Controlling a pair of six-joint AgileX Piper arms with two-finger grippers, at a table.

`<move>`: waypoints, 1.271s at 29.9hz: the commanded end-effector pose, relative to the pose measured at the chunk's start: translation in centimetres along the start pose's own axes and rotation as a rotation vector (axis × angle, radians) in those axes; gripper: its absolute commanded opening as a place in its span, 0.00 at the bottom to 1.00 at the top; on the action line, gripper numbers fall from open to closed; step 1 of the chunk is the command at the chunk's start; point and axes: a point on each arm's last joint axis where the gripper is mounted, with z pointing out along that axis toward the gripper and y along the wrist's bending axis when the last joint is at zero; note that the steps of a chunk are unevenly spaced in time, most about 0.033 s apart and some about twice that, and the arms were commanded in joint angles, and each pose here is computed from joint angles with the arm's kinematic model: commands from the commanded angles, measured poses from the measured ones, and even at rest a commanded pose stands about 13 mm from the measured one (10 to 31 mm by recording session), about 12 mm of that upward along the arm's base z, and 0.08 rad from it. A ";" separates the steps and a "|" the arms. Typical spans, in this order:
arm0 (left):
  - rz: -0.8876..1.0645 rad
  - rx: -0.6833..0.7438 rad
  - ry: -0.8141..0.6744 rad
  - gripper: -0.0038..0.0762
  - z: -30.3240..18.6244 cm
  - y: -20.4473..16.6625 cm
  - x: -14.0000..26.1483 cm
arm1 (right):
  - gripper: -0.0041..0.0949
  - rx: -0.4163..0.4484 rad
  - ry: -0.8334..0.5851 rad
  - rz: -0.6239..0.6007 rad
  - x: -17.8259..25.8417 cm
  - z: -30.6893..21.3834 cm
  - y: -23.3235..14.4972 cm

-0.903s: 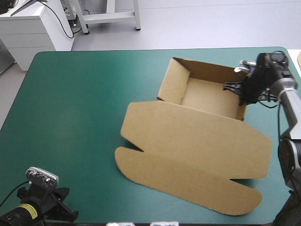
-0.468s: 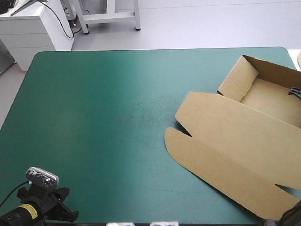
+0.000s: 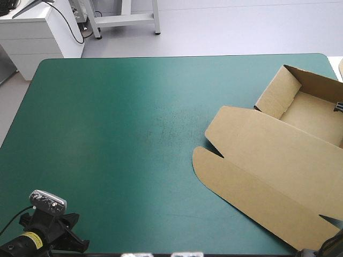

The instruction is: Fold the box

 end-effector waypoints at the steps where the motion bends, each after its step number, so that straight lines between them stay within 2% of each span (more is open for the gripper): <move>1: -0.006 0.004 -0.057 0.04 -0.4 0.0 -0.9 | 0.37 0.015 -0.075 -0.003 0.2 -3.1 -0.7; 16: -0.006 0.004 -0.057 0.04 -0.4 0.0 -0.9 | 0.38 0.002 -0.118 -0.004 0.7 -4.9 -0.7; 26: -0.003 0.004 -0.057 0.04 -0.4 0.0 -0.9 | 0.38 -0.011 -0.233 0.007 2.4 -9.6 -0.9; 30: -0.003 0.004 -0.057 0.04 -0.4 0.0 -0.9 | 0.38 -0.069 -0.297 0.022 3.6 -12.1 -0.5; 38: -0.003 0.004 -0.057 0.04 -0.4 0.0 -0.9 | 0.38 -0.266 -0.386 -0.001 8.2 -16.2 1.0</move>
